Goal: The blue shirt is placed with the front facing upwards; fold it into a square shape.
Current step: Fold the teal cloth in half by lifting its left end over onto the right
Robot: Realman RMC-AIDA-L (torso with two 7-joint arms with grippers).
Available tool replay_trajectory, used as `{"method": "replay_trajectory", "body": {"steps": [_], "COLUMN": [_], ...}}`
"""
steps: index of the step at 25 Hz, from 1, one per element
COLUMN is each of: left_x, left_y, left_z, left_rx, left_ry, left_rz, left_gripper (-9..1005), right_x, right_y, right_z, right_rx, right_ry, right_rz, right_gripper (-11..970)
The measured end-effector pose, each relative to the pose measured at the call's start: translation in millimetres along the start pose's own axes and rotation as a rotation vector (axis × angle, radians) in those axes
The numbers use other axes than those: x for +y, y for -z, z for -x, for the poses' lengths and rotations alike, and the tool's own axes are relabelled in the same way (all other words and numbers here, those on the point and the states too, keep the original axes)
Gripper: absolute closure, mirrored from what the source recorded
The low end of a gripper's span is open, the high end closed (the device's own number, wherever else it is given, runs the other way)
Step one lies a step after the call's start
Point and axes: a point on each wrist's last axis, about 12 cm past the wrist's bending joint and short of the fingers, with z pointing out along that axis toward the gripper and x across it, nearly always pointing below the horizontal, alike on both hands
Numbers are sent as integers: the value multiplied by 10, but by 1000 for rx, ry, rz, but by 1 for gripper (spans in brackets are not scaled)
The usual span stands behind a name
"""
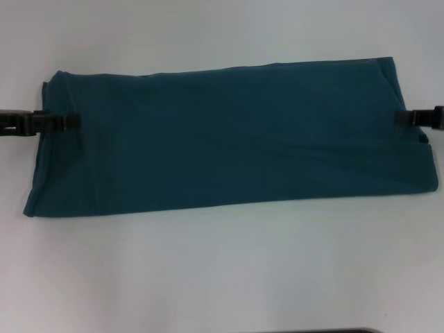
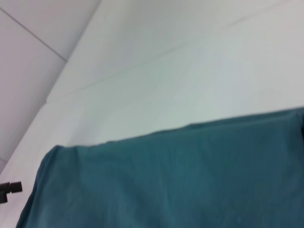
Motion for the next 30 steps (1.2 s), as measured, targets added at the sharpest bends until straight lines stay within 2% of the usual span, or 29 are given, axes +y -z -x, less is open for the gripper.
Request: {"method": "replay_trajectory", "body": {"steps": [8, 16, 21, 30], "left_x": [-90, -52, -25, 53], "left_y": [-203, -433, -463, -401], "left_z": [87, 46, 34, 22], "left_rx": [-15, 1, -11, -19], "left_ry": [-12, -4, 1, 4], "left_rz": [-9, 63, 99, 142], "left_gripper": [137, 140, 143, 141], "right_x": [1, 14, 16, 22], "right_y": [-30, -63, -66, -88], "right_z": [21, 32, 33, 3], "right_rx": [-19, -20, -22, -22], "right_ry": [8, 9, 5, -4], "right_rz": [-7, -2, 0, 5], "right_gripper": [956, 956, 956, 955]}}
